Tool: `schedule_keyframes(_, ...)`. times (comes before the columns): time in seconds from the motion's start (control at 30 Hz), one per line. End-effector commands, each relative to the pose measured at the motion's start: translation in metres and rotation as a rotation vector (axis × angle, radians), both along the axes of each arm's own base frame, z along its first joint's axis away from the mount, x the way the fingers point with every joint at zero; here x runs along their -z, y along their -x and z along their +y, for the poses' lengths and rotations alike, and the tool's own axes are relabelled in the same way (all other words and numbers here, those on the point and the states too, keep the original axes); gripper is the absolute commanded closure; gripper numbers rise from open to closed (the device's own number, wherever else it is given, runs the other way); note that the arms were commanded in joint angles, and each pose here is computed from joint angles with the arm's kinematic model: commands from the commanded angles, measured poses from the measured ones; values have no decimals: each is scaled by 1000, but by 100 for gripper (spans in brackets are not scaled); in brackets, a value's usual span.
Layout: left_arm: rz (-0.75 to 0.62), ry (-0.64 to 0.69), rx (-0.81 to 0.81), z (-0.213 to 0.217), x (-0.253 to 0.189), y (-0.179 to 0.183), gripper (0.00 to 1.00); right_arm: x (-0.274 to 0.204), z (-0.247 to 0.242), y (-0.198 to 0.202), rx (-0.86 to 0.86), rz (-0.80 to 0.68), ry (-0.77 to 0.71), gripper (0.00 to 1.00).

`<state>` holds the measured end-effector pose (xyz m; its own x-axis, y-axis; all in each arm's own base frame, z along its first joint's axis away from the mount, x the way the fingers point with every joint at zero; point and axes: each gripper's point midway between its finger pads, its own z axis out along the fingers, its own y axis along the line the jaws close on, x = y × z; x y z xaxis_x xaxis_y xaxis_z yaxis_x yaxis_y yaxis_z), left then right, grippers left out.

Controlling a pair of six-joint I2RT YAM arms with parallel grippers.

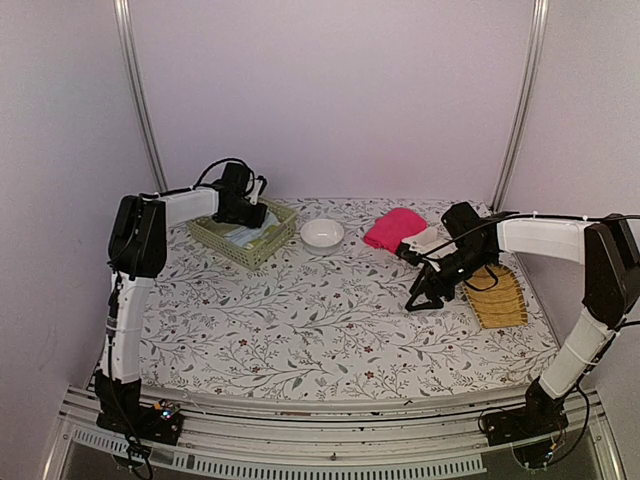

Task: Roll the towels
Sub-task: Adjust the towel in the bin, then reset both arms

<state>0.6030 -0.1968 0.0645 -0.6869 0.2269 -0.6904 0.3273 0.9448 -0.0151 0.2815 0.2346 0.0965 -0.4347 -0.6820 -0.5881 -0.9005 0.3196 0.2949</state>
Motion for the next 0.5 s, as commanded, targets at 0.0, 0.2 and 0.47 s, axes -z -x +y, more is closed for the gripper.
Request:
schedule_keyframes(0.0,-60,0,-32,6,-53,6,89,-35,1,-18,31,-94,-21,33)
schedule_keyframes(0.2,-154,20,-52,16,-130,27,45,-106,-20,-68,184,-279,-33,32)
schedule_keyframes(0.47,-290,137,12,21,-229,93,2,-225,-101,-138,569,-460,-201,2)
